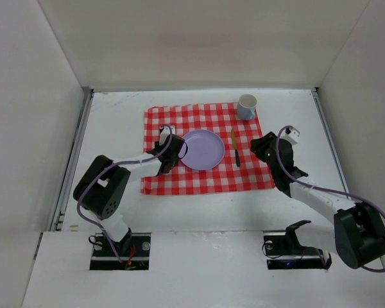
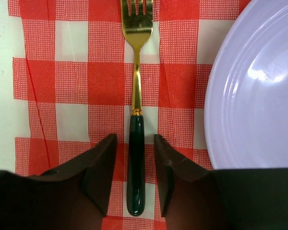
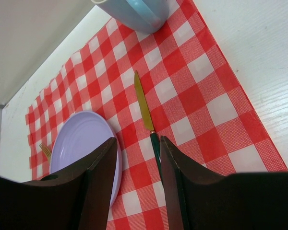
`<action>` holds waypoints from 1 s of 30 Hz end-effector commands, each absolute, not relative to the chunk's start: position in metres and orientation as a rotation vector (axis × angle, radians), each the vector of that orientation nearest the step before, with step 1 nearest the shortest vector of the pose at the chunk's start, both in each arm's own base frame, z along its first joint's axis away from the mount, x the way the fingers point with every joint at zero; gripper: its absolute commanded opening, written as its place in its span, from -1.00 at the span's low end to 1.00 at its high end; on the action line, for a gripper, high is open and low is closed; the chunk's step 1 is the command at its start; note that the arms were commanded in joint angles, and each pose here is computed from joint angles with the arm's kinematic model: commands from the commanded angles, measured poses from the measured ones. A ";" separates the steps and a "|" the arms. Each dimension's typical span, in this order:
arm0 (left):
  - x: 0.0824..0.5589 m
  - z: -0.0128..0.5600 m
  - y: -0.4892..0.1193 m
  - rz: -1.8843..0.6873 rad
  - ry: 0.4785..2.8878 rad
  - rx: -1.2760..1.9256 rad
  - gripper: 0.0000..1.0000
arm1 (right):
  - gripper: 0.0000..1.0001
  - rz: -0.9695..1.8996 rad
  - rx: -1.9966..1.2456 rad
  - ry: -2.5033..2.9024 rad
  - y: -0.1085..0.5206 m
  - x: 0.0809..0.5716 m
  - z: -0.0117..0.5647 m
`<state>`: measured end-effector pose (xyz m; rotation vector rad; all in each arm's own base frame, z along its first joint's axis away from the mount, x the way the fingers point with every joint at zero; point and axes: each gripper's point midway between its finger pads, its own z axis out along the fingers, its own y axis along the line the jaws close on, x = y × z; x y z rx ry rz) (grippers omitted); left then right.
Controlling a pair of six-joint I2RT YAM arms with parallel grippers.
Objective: Set the dinner table for one person
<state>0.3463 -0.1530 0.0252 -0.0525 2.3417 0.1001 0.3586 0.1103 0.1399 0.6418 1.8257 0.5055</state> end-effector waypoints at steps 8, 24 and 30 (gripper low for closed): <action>0.336 0.114 -0.150 -0.045 2.142 -0.152 0.29 | -0.06 0.537 0.623 1.735 0.113 0.367 0.171; 0.257 0.093 -0.017 0.020 2.011 -0.782 1.00 | 0.13 0.483 0.713 1.693 0.091 0.363 0.167; 0.239 0.066 0.010 0.042 2.020 -0.991 1.00 | 0.20 0.422 0.842 1.659 0.060 0.362 0.154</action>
